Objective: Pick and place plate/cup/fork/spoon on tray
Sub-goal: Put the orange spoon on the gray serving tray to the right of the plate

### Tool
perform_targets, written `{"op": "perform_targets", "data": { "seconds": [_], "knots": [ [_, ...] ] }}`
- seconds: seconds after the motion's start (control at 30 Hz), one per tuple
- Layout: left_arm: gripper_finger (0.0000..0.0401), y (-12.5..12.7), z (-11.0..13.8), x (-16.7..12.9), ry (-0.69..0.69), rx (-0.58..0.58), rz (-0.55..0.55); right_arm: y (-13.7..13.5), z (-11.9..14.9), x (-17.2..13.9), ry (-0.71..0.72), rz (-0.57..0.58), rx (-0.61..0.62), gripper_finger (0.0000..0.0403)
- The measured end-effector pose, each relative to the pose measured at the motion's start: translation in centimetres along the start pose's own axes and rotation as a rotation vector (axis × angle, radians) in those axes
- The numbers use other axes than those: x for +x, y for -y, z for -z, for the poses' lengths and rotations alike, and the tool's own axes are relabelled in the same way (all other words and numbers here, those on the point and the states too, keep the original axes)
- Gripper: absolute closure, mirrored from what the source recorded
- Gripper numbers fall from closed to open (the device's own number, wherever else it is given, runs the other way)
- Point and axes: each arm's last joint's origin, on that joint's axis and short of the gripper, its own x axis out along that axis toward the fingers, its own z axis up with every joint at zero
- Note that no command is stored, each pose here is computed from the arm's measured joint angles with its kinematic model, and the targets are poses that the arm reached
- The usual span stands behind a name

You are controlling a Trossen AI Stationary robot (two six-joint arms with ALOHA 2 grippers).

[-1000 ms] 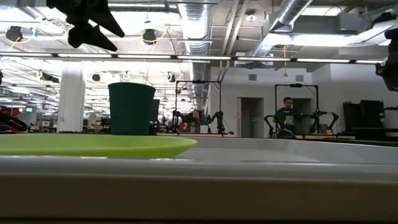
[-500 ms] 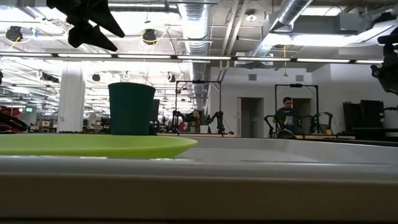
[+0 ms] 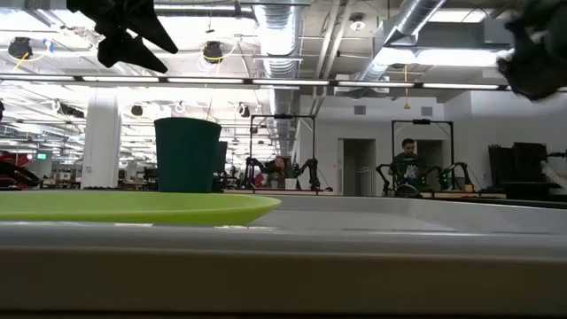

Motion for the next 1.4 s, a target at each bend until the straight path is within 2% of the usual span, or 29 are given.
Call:
{"op": "perform_targets", "data": {
  "seconds": [0.17,0.33,0.6,0.87,1.2,1.4],
  "knots": [
    [0.0144,0.0,0.0,0.0,0.001,-0.001,0.001,-2.0,-1.6,-2.5,0.005,-0.038,-0.068,0.04],
    [0.0144,0.0,0.0,0.0,0.01,0.006,-0.011,-4.0,-4.2,-4.7,0.066,-0.136,-0.116,0.04],
    [0.0144,0.0,-0.1,0.0,0.011,0.006,-0.013,-5.4,-8.2,-4.2,0.163,-0.265,-0.077,0.04],
    [0.0144,0.0,-0.1,0.0,0.01,0.006,-0.011,-5.4,-7.8,-3.2,0.202,-0.221,0.005,0.04],
    [0.0144,0.0,-0.1,0.0,0.01,0.005,-0.012,-6.2,-6.6,0.3,0.179,-0.154,0.059,0.04],
    [0.0144,0.0,-0.1,0.0,0.01,0.004,-0.012,-5.6,-6.9,0.3,0.222,-0.101,0.101,0.04]
  ]
}}
